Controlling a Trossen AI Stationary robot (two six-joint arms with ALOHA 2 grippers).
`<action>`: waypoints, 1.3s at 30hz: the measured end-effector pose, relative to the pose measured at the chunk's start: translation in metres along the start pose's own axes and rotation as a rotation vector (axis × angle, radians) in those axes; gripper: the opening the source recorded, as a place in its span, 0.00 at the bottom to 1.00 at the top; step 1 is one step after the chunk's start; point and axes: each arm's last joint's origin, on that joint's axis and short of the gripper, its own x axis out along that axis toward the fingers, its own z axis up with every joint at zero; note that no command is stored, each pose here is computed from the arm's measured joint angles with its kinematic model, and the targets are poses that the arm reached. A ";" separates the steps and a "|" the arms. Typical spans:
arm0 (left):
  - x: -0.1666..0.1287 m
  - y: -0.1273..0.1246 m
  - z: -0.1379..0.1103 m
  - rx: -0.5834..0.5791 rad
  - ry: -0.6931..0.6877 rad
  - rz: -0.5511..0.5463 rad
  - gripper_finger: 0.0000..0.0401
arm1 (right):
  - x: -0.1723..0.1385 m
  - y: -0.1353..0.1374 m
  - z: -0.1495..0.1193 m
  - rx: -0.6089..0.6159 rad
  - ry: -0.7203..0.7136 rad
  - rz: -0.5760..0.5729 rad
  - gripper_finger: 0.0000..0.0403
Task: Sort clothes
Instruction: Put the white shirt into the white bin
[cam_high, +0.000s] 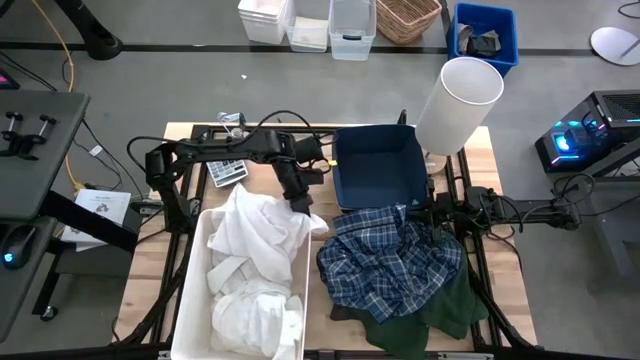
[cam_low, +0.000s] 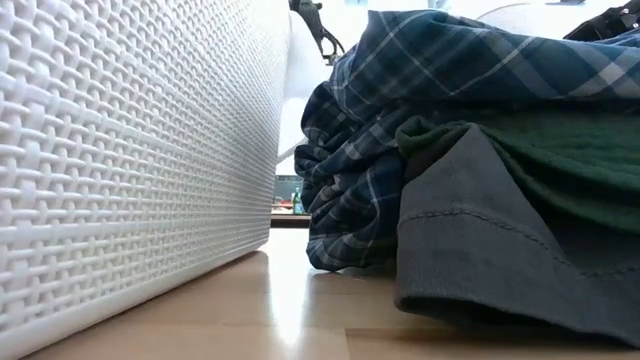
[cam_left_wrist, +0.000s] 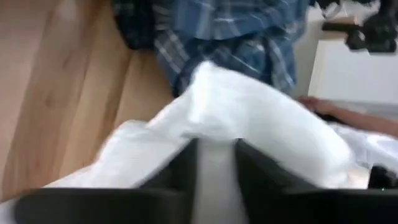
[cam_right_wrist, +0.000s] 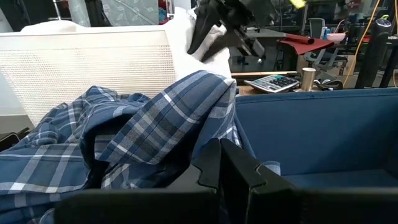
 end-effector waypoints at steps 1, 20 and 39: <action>-0.003 -0.004 0.001 0.023 0.002 -0.005 0.08 | 0.000 0.000 0.000 0.000 0.000 0.000 0.00; -0.089 -0.119 -0.009 0.555 -0.106 0.268 0.01 | 0.000 0.000 0.000 0.000 0.000 0.000 0.00; 0.017 -0.056 0.053 0.330 0.095 0.335 0.69 | 0.000 0.000 0.000 0.000 0.000 0.000 0.00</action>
